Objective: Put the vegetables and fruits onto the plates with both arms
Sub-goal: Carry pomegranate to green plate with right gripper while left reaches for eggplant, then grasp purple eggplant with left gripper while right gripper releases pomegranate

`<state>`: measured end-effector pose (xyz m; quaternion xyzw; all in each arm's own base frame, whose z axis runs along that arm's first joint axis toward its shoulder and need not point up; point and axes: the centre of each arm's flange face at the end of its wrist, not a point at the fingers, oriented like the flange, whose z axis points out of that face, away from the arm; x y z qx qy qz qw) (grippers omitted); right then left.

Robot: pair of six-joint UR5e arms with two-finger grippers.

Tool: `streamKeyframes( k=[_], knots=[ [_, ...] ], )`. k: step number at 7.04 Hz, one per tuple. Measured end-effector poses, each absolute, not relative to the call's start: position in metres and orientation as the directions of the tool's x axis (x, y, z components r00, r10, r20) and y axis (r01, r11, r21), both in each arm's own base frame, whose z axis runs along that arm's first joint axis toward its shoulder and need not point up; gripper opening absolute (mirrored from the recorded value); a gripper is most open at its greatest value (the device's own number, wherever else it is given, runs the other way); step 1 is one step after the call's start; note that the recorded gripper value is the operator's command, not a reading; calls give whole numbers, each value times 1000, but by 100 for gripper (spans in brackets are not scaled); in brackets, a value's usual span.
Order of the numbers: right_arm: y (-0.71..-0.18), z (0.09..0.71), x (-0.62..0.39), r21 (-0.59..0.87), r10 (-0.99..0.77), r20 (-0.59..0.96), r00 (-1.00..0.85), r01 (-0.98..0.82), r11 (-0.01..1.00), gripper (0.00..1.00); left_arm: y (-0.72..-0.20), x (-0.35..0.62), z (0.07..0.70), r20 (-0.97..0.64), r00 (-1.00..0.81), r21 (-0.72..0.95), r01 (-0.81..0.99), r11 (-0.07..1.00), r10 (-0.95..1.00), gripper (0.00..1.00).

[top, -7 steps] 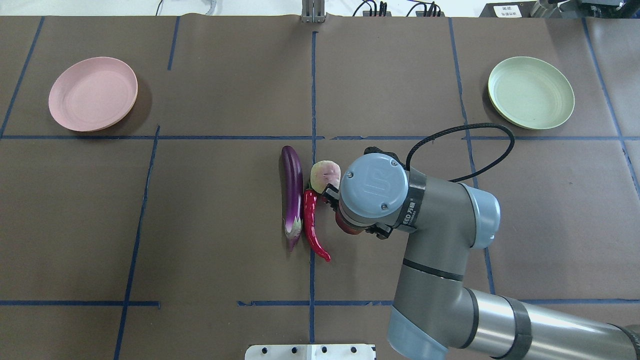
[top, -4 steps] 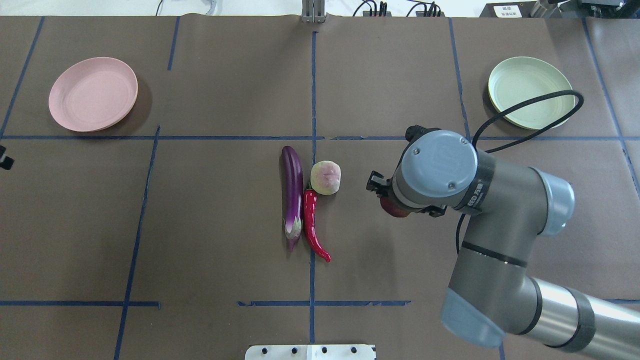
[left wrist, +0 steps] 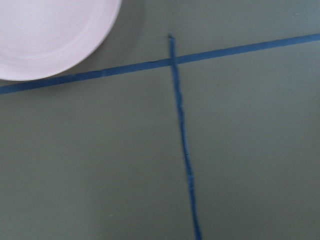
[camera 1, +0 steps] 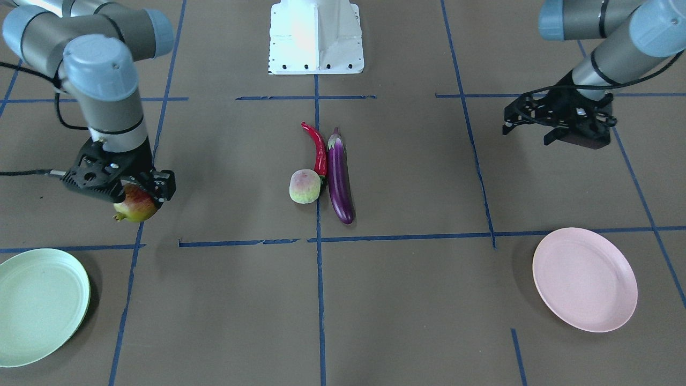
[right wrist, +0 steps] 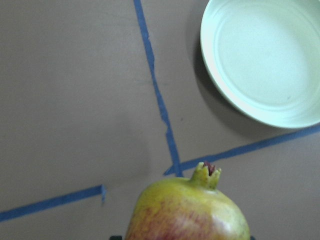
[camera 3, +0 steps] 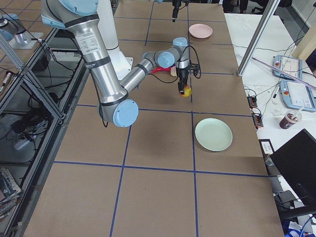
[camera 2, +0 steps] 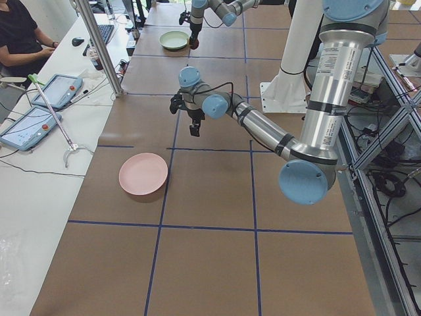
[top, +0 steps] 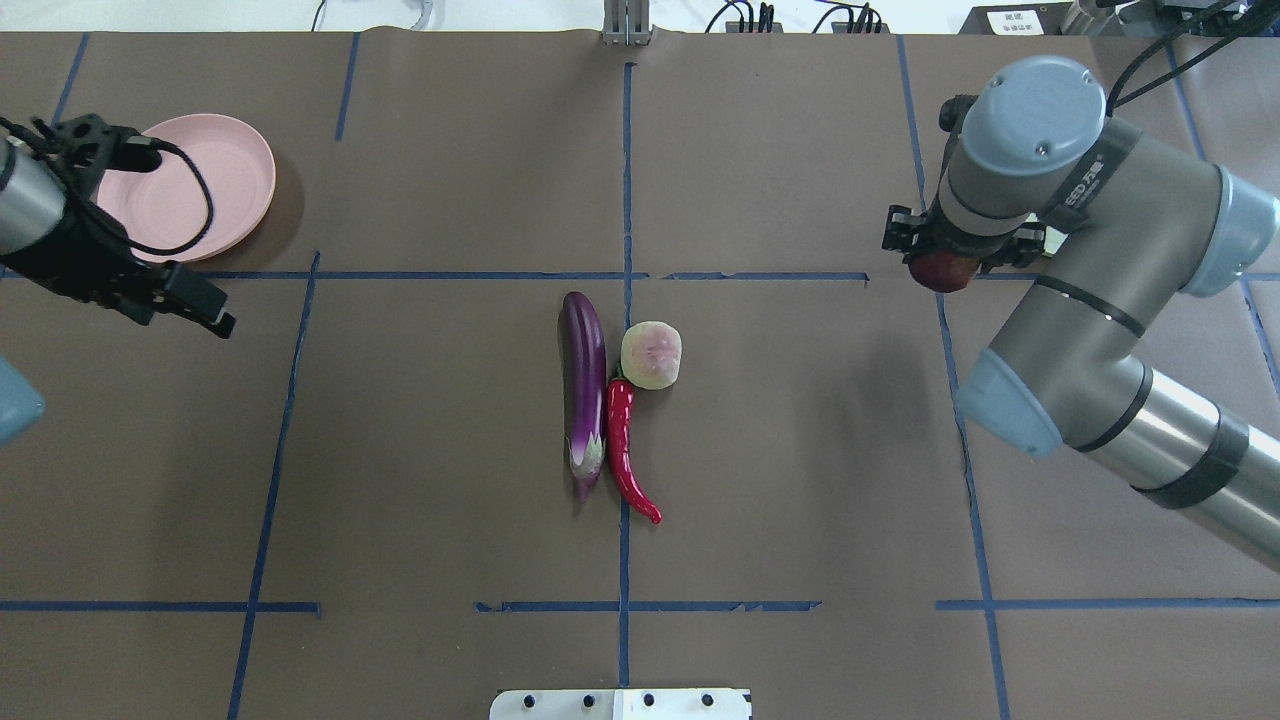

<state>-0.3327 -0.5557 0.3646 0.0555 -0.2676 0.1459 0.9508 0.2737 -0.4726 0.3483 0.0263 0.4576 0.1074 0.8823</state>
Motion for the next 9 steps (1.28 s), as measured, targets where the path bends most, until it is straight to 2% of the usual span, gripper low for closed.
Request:
streamKeyframes(
  k=[2, 4, 5, 6, 9],
  knots=[
    [-625, 445, -292, 73, 190, 538, 821, -270, 960, 2, -455, 367, 287, -792, 572, 159, -143, 977, 212, 99],
    [-660, 489, -259, 98, 157, 515, 843, -240, 966, 3, -441, 448, 253, -784, 603, 117, -87, 989, 146, 99],
    [-669, 505, -246, 98, 148, 498, 855, -225, 969, 20, -435, 484, 244, -767, 625, 128, -68, 989, 142, 96],
    [-673, 518, -239, 91, 146, 484, 863, -216, 972, 99, -430, 512, 239, -760, 633, 137, -63, 989, 146, 94],
    [-675, 525, -237, 76, 145, 486, 862, -207, 975, 100, -402, 561, 230, -782, 604, 129, -80, 988, 151, 88]
  ],
)
